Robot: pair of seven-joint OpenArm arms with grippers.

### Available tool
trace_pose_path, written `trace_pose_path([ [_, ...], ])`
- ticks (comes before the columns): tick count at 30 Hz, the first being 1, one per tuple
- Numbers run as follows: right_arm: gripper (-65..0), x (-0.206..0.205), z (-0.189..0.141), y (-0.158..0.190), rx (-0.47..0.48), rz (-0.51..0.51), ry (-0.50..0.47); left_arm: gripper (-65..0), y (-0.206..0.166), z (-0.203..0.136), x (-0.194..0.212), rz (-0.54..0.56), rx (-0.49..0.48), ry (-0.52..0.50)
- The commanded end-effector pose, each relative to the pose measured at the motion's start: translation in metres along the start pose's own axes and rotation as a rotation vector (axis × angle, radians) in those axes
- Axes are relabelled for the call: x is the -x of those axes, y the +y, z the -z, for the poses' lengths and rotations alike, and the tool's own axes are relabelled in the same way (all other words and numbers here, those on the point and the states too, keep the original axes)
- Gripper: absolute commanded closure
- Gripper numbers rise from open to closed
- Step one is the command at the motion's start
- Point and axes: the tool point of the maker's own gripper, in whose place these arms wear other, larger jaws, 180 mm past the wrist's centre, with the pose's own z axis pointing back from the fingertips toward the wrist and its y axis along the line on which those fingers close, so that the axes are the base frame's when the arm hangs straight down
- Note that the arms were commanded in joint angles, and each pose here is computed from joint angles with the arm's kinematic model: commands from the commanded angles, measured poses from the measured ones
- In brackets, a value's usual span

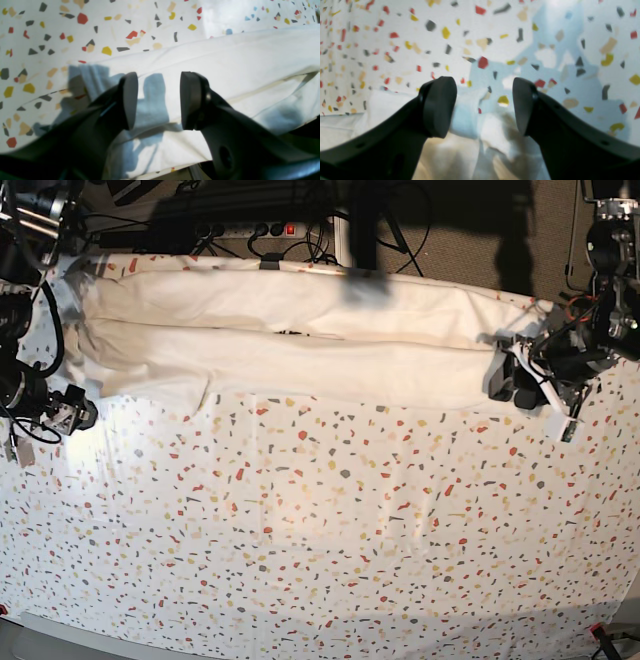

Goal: Fold the T-shirt properly

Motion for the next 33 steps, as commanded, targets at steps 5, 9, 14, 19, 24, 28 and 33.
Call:
trace_pose_path([
  [5, -38.1, -0.006, -0.004, -0.004, -0.019, -0.036, 0.017, -26.9, 0.003, -0.005, -0.016, 0.016, -0.003, -0.05],
  [9, -33.4, -0.01, -0.004, 0.004, -0.065, -0.019, -0.006, -26.9, 0.002, -0.005, -0.016, 0.017, -0.002, -0.049],
  [14, -15.6, -0.01, -0.005, 0.004, -0.068, -0.024, -0.008, -26.9, 0.002, -0.005, -0.016, 0.016, -0.002, -0.049],
  [19, 0.0, -0.01, -0.005, 0.01, -0.097, -0.085, -0.009, -26.9, 0.002, -0.005, -0.016, 0.016, -0.002, -0.049],
  [24, 0.0, -0.013, -0.008, 0.027, -0.194, -0.098, -0.03, -26.9, 0.002, -0.005, -0.016, 0.016, -0.003, -0.048],
  [28, 0.0, -0.006, -0.015, 0.05, -0.332, -0.052, 0.008, -26.9, 0.002, -0.005, -0.016, 0.016, -0.003, -0.049],
  [33, 0.0, 0.001, -0.031, 0.077, -0.48, -0.047, 0.025, -26.9, 0.002, -0.005, -0.016, 0.017, -0.003, -0.049],
])
